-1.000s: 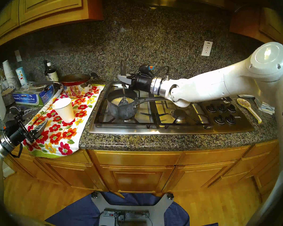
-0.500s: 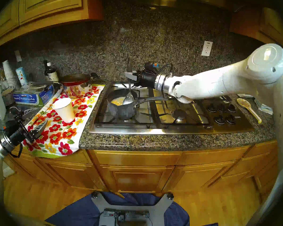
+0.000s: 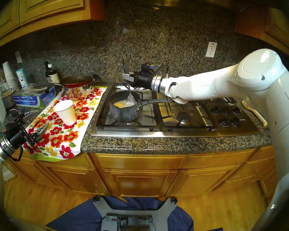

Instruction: Pour oats into pot and stir with a spoon

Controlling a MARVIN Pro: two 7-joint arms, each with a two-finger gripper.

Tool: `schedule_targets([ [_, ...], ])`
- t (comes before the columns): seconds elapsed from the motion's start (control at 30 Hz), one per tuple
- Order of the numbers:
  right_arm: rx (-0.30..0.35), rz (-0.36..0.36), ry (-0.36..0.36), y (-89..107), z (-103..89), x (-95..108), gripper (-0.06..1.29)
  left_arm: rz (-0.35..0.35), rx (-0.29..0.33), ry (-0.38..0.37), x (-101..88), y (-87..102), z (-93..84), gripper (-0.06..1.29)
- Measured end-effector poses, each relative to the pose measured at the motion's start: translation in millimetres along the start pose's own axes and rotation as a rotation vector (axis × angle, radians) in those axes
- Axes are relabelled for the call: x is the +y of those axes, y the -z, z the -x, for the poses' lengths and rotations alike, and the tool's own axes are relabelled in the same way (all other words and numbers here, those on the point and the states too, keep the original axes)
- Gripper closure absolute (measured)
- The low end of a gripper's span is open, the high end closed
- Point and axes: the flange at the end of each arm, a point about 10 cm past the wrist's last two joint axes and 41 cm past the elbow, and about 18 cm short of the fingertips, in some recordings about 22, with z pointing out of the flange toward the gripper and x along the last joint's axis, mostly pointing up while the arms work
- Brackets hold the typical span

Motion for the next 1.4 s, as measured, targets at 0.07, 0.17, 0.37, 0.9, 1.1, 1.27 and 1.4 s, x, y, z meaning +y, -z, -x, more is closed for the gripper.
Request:
schedule_targets([
  [0.07,0.007,-0.009,0.001,-6.0,-1.3,-1.9,1.25,0.000,0.000,0.000,0.0,0.0,0.0,0.00],
  [0.17,0.021,-0.026,0.001,-14.3,-4.4,-6.0,1.25,0.000,0.000,0.000,0.0,0.0,0.0,0.00],
  [0.37,0.036,-0.058,-0.013,-19.6,-5.4,-16.2,1.25,0.000,0.000,0.000,0.0,0.0,0.0,0.00],
  [0.9,0.031,-0.062,-0.068,11.6,0.3,-34.5,1.25,0.000,0.000,0.000,0.0,0.0,0.0,0.00],
  [1.1,0.014,-0.021,-0.055,27.9,1.0,-26.1,1.25,0.000,0.000,0.000,0.0,0.0,0.0,0.00],
  [1.27,0.006,0.009,-0.041,34.3,0.4,-17.6,1.25,0.000,0.000,0.000,0.0,0.0,0.0,0.00],
  [1.4,0.010,0.037,-0.037,35.4,-0.2,-10.7,1.25,0.000,0.000,0.000,0.0,0.0,0.0,0.00],
])
